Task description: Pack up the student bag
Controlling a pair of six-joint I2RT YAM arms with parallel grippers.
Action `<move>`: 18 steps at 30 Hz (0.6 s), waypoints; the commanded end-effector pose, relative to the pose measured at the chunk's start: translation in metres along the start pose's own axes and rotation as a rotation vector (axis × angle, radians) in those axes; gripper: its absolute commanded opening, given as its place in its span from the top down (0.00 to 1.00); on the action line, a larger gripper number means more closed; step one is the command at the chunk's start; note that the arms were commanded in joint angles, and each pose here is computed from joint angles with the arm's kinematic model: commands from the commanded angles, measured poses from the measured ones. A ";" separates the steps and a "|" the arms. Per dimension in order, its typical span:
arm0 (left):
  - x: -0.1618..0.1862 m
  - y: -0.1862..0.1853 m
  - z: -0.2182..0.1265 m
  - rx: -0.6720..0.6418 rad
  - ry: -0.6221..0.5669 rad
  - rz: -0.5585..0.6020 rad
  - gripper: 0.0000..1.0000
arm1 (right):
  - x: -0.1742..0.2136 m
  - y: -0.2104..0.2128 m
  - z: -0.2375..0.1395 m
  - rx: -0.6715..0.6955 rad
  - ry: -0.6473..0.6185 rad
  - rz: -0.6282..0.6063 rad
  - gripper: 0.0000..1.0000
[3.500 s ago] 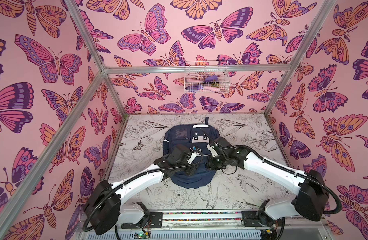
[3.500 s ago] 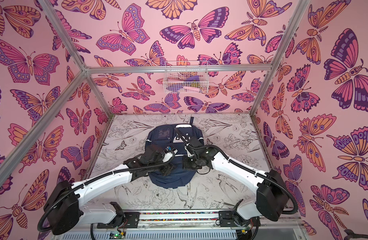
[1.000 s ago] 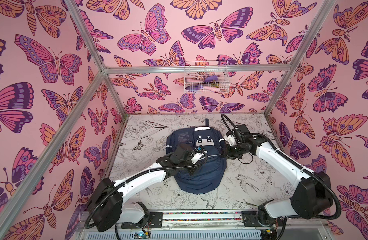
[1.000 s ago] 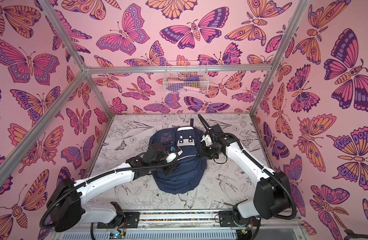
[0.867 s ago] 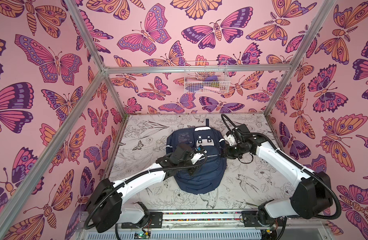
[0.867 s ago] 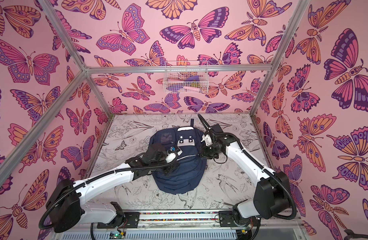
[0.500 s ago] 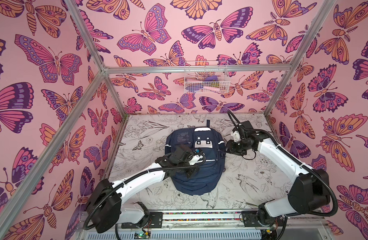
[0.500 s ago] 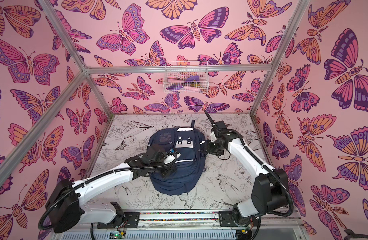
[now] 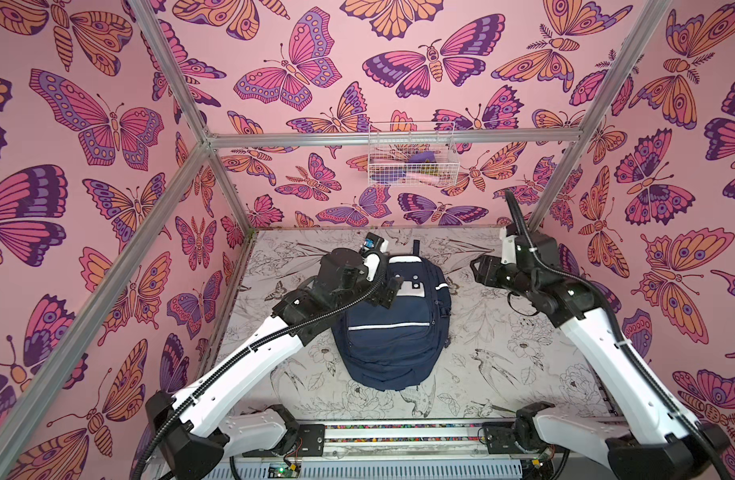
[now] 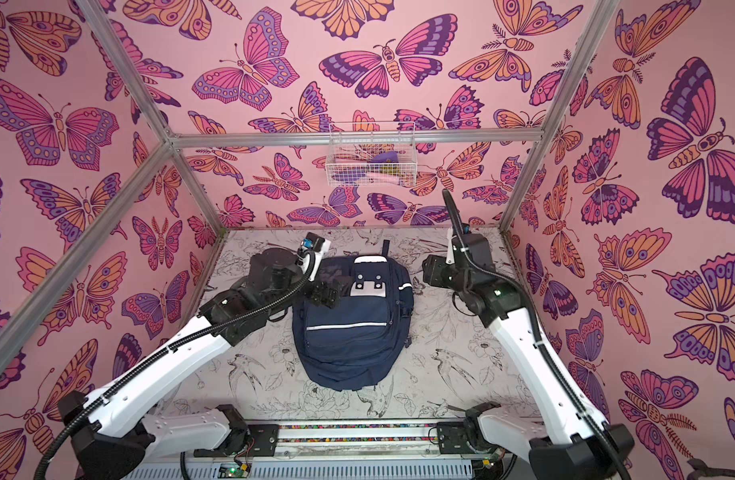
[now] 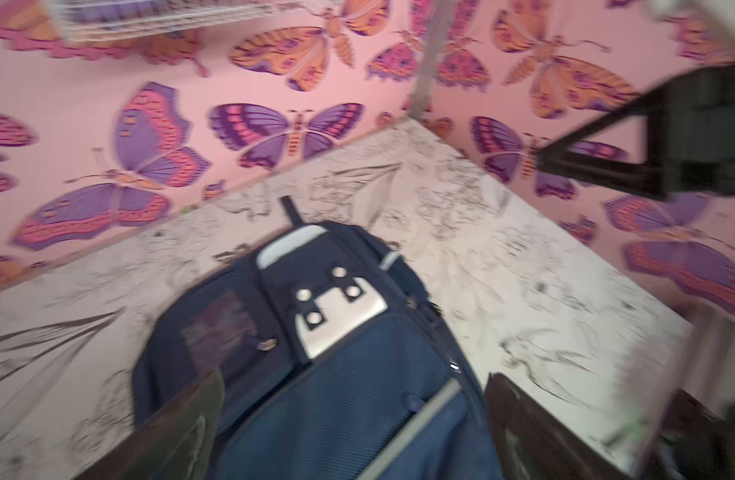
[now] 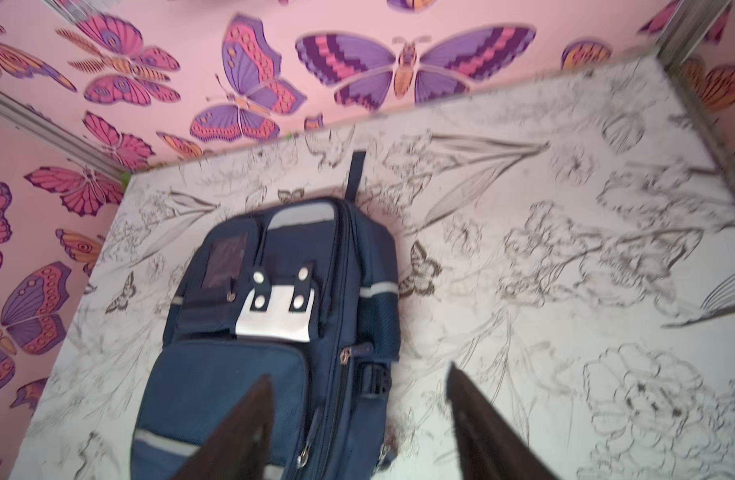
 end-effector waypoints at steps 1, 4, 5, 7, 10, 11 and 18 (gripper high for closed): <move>0.016 0.075 0.005 -0.649 -0.025 0.015 0.00 | 0.012 -0.015 0.013 0.093 -0.078 -0.083 0.15; 0.044 0.136 0.011 -0.875 -0.032 -0.031 0.00 | 0.039 -0.043 0.023 0.289 -0.100 -0.102 0.18; 0.055 0.155 0.012 -0.925 -0.038 -0.080 0.00 | 0.047 -0.054 0.025 0.379 -0.108 -0.097 0.19; 0.078 0.189 0.012 -0.985 -0.064 -0.136 0.00 | 0.062 -0.080 0.026 0.588 -0.140 -0.075 0.16; 0.116 0.225 0.011 -1.050 -0.158 -0.179 0.00 | 0.092 -0.114 0.036 0.716 -0.172 -0.066 0.16; 0.127 0.234 0.013 -1.067 -0.194 -0.197 0.00 | 0.100 -0.123 0.039 0.740 -0.174 -0.058 0.16; 0.194 0.269 0.012 -1.183 -0.104 -0.224 0.00 | 0.130 -0.155 0.082 0.843 -0.178 -0.034 0.14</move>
Point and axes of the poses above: each gripper's point midway between its finger pads, its own z axis out along the fingers, its own y axis along the line the jaws close on, x = y × z, the point moved 7 cm from there along -z, back along the fingers, and after that the axes turned 6 degrees about -z, right-handed, at the moved point
